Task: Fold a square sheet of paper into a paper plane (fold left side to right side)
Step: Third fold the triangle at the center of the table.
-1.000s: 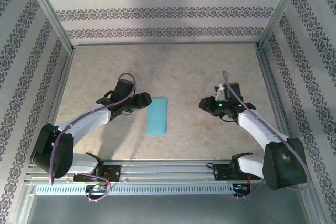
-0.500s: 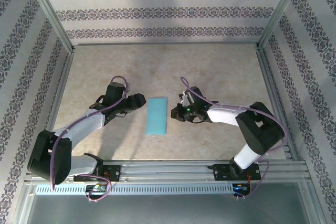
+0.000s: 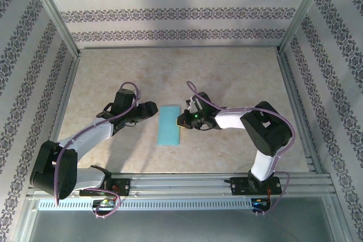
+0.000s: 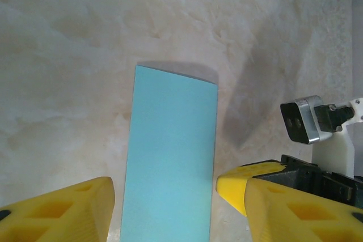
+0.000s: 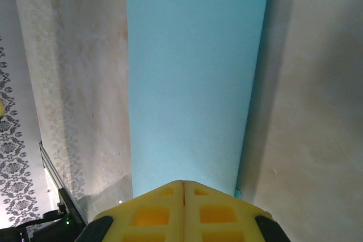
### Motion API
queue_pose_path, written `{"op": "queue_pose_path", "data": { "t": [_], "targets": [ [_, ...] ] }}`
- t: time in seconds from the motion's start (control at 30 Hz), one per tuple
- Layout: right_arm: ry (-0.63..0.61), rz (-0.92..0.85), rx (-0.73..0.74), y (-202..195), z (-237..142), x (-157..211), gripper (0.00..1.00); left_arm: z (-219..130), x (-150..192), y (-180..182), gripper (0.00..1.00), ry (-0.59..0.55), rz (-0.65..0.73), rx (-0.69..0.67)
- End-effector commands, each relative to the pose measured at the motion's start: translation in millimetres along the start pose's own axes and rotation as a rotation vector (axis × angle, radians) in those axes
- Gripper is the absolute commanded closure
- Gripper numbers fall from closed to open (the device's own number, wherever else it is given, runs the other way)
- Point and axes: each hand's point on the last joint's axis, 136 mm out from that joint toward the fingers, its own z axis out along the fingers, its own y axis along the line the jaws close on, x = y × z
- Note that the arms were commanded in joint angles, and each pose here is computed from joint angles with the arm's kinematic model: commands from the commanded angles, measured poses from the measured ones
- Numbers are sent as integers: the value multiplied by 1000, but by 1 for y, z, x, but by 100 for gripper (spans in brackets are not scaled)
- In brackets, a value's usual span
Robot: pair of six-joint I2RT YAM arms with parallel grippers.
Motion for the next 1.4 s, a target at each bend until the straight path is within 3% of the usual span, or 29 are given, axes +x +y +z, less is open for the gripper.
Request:
{"op": "queue_pose_path", "data": {
  "t": [0.0,0.57,0.87,1.2,1.37],
  "targets": [
    [17,11,20,-3,5,2,100,0,-1,5,38,13,8,-18],
    [94,7,257,-48,4,14,100,18,51,23,41,224,-37,-41],
    [94,0,255,-47,3,13,100,37,66,19,55,311,-66,-21],
    [95,2,251,-48,3,14,100,51,82,22,60,375,-57,-45],
    [95,2,249,-47,3,14,100,54,84,19,67,383,-47,-34]
  ]
}}
